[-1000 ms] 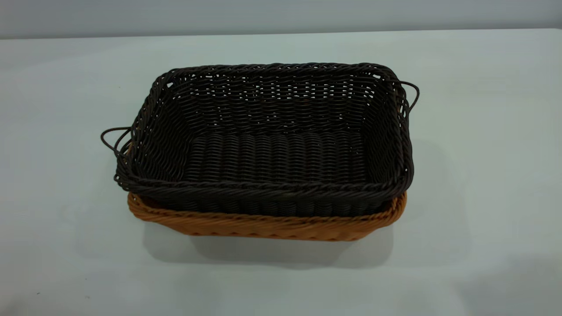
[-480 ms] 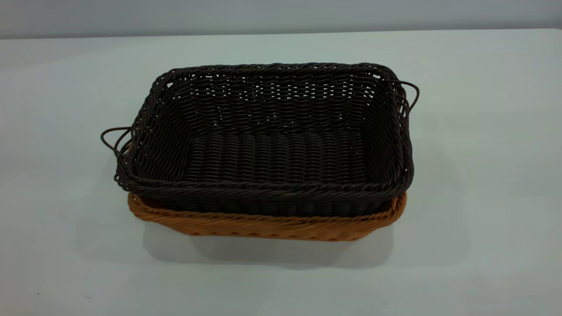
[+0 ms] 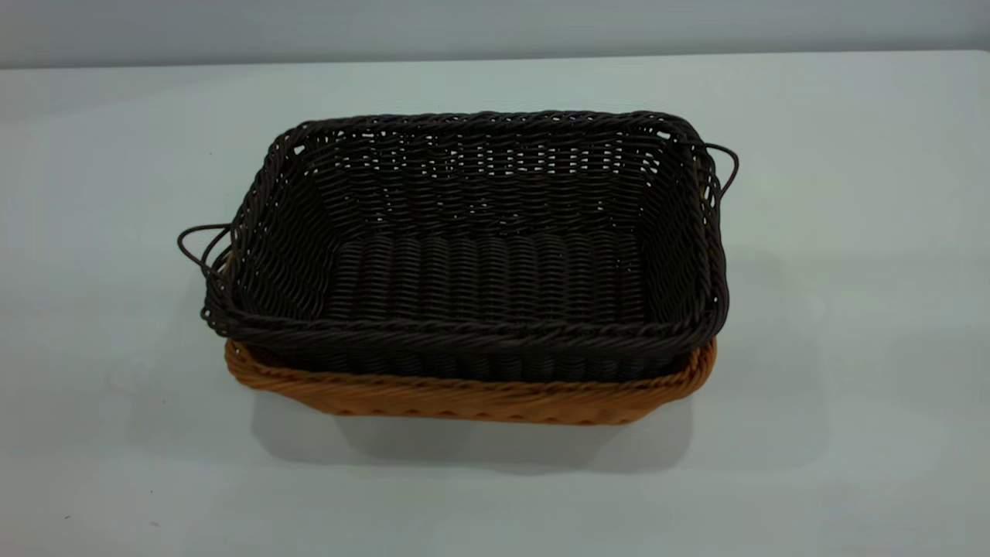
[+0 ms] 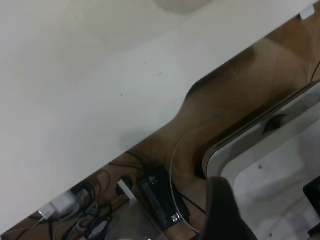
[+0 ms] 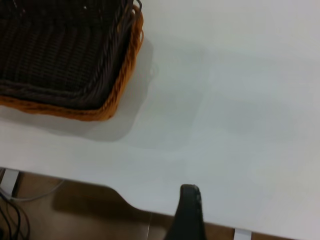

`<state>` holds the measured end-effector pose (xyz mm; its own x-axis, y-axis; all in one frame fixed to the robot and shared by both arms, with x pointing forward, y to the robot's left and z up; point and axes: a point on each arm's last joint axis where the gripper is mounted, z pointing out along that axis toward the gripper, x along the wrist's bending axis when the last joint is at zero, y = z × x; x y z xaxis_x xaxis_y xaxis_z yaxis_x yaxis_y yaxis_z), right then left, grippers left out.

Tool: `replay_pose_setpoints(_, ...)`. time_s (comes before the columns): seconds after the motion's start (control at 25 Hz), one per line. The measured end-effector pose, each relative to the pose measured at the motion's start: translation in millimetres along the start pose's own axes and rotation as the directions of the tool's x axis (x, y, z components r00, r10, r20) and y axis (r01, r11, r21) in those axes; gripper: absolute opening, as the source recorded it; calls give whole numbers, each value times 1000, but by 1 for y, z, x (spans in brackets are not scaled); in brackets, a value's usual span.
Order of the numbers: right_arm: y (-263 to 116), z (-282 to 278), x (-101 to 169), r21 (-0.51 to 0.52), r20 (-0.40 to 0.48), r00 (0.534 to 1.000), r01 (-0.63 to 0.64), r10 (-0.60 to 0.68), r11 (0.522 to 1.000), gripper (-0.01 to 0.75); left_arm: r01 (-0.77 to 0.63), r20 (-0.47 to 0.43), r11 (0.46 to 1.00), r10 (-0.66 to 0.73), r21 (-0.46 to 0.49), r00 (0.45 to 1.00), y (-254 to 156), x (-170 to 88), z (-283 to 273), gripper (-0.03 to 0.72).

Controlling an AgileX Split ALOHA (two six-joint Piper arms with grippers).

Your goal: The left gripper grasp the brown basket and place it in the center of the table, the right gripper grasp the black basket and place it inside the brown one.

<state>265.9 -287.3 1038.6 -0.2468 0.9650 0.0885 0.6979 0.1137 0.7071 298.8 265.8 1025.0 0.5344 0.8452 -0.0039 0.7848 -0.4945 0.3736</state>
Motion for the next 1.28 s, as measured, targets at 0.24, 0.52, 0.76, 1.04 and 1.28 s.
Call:
replay_pose_setpoints(0.24,0,-1,0,-4,0,1000,1,-1,1000,574,9,18,1000,-9,24,1000,-3,-2,1,447)
replay_pose_setpoints(0.52,-1,0,-1,-5,11,1000,-7,7,1000,574,10,21,1000,-11,26,1000,-3,-2,1,447)
replay_pose_setpoints(0.76,-4,-6,-4,-82,130,982,-125,135,989,574,127,-4,992,-127,-8,992,-6,3,-2,447)
replay_pose_setpoints(1.04,-23,-26,0,-265,148,977,-113,156,958,574,330,-108,914,-362,-235,926,-30,7,-23,447)
replay_pose_setpoints(1.28,-24,-26,0,-263,150,976,-112,155,958,574,311,-152,819,-428,-483,891,-61,-11,-39,447)
